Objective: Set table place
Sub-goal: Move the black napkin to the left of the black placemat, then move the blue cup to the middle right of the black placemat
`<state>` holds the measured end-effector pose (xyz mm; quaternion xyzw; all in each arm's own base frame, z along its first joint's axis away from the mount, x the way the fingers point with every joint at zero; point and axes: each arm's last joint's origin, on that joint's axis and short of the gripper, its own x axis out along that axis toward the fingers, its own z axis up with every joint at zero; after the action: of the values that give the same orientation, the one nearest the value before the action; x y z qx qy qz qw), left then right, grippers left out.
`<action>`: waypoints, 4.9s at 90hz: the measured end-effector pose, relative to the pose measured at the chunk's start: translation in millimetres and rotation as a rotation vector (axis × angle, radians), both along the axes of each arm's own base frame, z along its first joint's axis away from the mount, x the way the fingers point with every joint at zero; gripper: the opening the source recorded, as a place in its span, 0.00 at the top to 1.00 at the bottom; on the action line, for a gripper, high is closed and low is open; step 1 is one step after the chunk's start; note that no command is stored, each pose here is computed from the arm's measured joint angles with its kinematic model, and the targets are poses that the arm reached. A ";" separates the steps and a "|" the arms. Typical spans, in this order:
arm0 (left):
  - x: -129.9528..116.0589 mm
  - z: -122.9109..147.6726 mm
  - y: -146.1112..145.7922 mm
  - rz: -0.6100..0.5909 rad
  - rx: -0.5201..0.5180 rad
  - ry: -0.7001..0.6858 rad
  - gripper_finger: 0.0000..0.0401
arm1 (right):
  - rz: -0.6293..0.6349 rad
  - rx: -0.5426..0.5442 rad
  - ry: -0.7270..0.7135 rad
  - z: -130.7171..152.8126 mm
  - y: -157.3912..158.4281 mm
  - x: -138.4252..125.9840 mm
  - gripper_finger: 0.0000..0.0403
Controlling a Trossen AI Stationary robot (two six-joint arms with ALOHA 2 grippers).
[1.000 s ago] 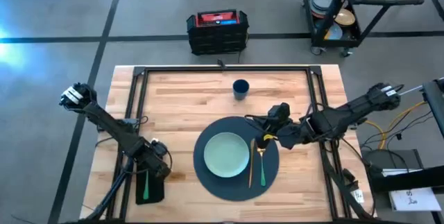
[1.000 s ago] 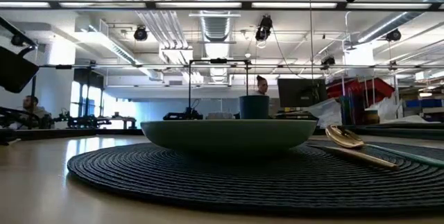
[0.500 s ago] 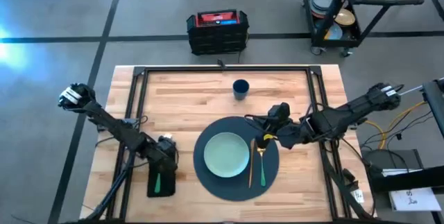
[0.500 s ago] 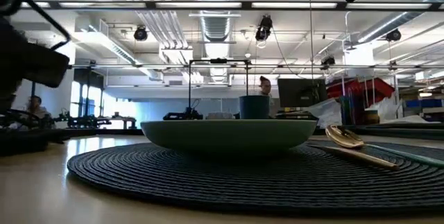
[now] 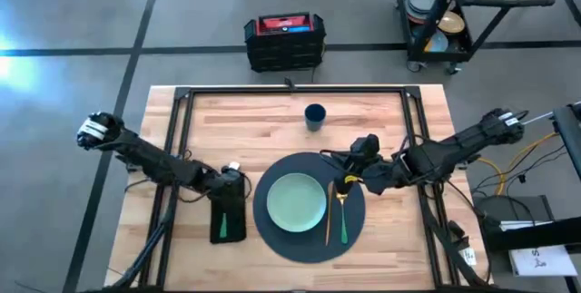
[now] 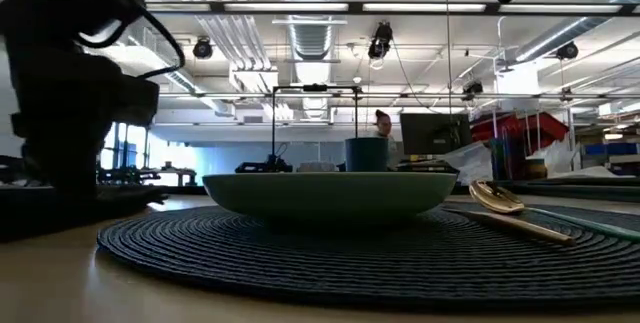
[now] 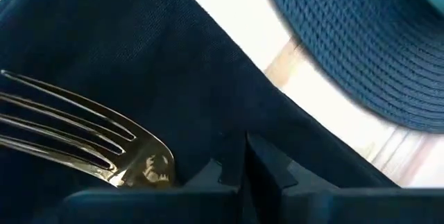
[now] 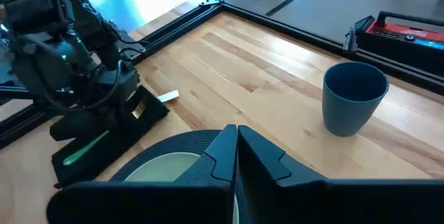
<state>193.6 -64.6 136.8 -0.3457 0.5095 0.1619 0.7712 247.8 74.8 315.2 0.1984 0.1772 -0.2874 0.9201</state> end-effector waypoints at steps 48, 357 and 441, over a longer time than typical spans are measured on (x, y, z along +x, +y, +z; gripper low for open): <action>13.6 -0.3 -4.7 -0.019 -0.060 -0.101 1.00 | -0.008 0.006 -0.004 0.1 -1.2 0.4 1.00; 47.5 120.4 -29.6 -0.248 0.240 -0.263 0.92 | 0.133 0.158 0.369 136.2 -249.5 -3.7 0.86; 52.6 92.1 -34.8 -0.216 0.210 -0.167 0.49 | 0.367 0.222 0.924 -40.9 -254.5 148.0 0.43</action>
<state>246.1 -99.4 228.9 -0.2186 0.4579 0.1012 0.8558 395.8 -179.7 274.3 0.1128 0.6271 -0.1584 0.7543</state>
